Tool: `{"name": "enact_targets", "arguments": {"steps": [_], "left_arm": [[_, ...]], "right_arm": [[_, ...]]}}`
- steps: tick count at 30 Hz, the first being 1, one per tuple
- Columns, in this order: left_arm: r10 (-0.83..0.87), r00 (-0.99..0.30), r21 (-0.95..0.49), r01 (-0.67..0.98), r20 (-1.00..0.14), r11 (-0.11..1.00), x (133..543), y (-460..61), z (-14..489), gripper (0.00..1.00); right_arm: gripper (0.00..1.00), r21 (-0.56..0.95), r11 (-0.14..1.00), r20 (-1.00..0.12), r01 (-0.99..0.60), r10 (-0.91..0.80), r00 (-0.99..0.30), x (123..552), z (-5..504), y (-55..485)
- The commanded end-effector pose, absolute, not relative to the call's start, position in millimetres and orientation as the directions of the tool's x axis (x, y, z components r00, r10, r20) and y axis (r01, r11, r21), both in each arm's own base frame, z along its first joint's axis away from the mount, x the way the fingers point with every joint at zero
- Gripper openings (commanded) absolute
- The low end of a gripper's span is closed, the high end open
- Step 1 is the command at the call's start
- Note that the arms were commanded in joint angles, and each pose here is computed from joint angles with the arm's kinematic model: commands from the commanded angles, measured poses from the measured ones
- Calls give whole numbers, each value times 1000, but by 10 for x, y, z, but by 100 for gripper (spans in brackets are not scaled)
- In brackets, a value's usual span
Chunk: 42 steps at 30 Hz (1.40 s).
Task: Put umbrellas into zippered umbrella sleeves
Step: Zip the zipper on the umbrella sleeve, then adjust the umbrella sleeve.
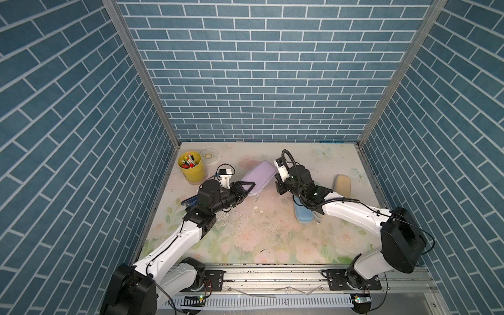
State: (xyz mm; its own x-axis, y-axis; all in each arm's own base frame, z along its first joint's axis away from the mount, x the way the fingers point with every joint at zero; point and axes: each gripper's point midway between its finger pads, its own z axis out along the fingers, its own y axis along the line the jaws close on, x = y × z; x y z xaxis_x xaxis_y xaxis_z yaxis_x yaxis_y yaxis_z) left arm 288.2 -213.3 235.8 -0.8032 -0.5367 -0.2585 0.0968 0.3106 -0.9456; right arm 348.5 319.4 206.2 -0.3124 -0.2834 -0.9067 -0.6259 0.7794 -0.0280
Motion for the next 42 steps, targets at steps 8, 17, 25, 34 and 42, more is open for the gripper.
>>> {"name": "enact_targets", "arguments": {"steps": [8, 17, 25, 34, 42], "left_arm": [[-351, -870, -914, 227, -345, 336, 2725, -2088, 2557, 9], [-339, -855, -895, 273, -393, 352, 2884, -1944, 2655, 7], [-291, -869, -898, 308, -399, 313, 2950, -2030, 2602, 7], [-175, -898, -903, 359, -403, 234, 2818, -2287, 2604, 8], [-142, -896, -901, 396, -421, 176, 2892, -2379, 2648, 10]], "right_arm": [[0, -172, 777, -907, -606, -365, -211, 3690, 2222, 2922], [39, 75, 774, -805, -628, -325, -497, 3441, 1973, 2727], [80, 712, 442, -575, -545, -79, -815, 2988, 2451, 2926], [83, 835, 250, -453, -491, -194, -870, 2964, 2493, 3329], [58, 880, 156, -397, -448, -275, -876, 2833, 2445, 3455]]}}
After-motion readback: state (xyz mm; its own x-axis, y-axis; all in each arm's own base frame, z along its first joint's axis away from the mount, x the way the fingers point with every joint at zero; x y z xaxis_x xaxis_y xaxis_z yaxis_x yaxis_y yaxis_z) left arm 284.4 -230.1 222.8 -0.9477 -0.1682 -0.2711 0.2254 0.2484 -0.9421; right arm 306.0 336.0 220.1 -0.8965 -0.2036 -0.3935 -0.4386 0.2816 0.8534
